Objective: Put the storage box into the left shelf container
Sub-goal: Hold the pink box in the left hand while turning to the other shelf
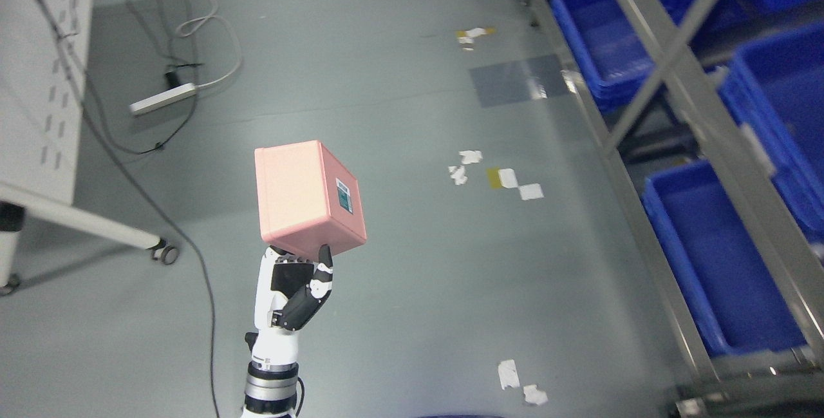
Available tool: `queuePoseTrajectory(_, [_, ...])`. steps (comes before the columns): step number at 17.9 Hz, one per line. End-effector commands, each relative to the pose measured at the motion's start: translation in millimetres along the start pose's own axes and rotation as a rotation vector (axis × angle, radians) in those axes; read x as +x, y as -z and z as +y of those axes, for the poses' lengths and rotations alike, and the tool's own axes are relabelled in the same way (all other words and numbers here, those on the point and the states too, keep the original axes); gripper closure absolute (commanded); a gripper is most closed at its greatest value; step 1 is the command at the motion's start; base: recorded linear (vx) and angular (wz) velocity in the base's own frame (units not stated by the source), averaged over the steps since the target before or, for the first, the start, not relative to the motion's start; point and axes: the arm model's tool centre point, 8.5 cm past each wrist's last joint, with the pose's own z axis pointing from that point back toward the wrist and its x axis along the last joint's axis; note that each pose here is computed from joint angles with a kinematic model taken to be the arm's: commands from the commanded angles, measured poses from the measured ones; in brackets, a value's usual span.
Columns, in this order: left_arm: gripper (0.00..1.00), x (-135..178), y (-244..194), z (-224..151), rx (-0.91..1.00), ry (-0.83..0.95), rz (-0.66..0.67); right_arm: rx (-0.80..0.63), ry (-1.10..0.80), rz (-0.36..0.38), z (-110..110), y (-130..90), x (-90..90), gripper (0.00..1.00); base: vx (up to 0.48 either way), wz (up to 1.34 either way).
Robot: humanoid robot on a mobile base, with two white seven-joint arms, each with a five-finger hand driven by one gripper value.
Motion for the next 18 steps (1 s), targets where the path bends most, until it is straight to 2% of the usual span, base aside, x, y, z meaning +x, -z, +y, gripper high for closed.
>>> queuePoseTrajectory(1, [0.96,8,-6,20,0.01,0.047,0.009,-0.026,0.02,-0.023,-12,0,9.4,0.0,0.29,1.09])
queuePoseTrajectory(7, [0.96,8,-6,21,0.016,0.049,0.006,-0.026,0.02,-0.023,-12,0,9.4,0.0,0.342,0.58])
queuePoseTrajectory(18, [0.95,-6,-16,-3,-0.038,-0.002,0.056,-0.026,0.02,-0.021,-12,0,9.3,0.0,0.471,0.0])
